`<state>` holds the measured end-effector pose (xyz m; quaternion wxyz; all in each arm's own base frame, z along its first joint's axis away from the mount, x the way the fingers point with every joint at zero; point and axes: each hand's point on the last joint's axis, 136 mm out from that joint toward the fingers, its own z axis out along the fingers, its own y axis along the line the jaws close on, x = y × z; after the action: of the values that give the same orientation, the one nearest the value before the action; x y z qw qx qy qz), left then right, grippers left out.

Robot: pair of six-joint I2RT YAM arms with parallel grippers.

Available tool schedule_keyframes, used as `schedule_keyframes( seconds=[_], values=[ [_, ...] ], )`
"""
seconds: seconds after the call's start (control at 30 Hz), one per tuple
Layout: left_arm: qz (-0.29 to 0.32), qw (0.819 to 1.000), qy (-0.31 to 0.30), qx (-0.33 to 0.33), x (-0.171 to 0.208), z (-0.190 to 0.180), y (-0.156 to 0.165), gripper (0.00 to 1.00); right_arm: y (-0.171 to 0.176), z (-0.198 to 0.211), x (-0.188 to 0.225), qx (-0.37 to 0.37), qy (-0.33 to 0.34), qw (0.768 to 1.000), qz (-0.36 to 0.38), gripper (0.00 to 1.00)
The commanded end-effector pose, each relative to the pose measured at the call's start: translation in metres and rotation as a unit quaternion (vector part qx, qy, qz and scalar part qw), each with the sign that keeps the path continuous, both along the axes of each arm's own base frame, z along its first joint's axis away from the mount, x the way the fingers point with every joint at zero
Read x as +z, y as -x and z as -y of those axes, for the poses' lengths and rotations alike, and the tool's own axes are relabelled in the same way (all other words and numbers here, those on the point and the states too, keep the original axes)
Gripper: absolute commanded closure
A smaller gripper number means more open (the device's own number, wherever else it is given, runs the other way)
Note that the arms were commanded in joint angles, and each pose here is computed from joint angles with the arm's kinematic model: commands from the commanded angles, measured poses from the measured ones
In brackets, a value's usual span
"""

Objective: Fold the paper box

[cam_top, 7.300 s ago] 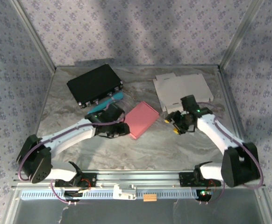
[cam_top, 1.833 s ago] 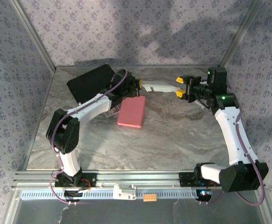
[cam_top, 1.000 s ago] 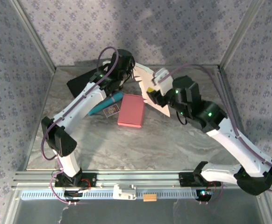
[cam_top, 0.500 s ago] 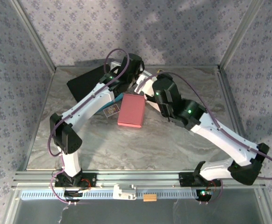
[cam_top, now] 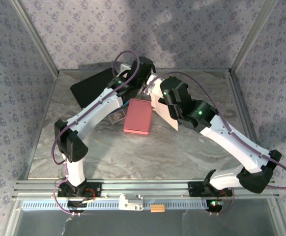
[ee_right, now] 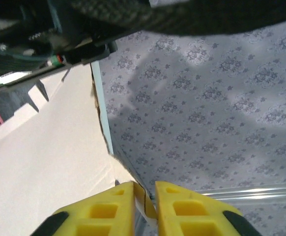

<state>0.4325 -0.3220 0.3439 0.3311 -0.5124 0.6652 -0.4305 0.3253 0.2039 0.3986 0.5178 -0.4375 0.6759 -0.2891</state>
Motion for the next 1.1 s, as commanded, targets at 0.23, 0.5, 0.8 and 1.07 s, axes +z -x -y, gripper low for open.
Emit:
schedule_keyframes(
  seconds=[0.23,0.5,0.8,1.07],
  values=[
    [0.028,0.999,-0.008,-0.024,0.026,0.007,0.003,1.00,0.001,0.003,-0.003,0.013,0.012,1.000,-0.022,1.00],
    [0.063,0.994,0.002,-0.092,0.047,0.018,0.006,0.42,0.001,0.015,0.007,0.016,-0.031,0.999,-0.027,1.00],
    [0.095,0.979,-0.023,-0.181,0.058,-0.022,0.017,0.00,0.002,0.038,0.014,0.008,-0.084,0.996,-0.038,1.00],
    [0.245,0.863,-0.269,-0.350,0.043,-0.063,0.014,0.41,0.011,0.060,0.029,0.020,-0.182,0.982,-0.052,1.00]
  ],
)
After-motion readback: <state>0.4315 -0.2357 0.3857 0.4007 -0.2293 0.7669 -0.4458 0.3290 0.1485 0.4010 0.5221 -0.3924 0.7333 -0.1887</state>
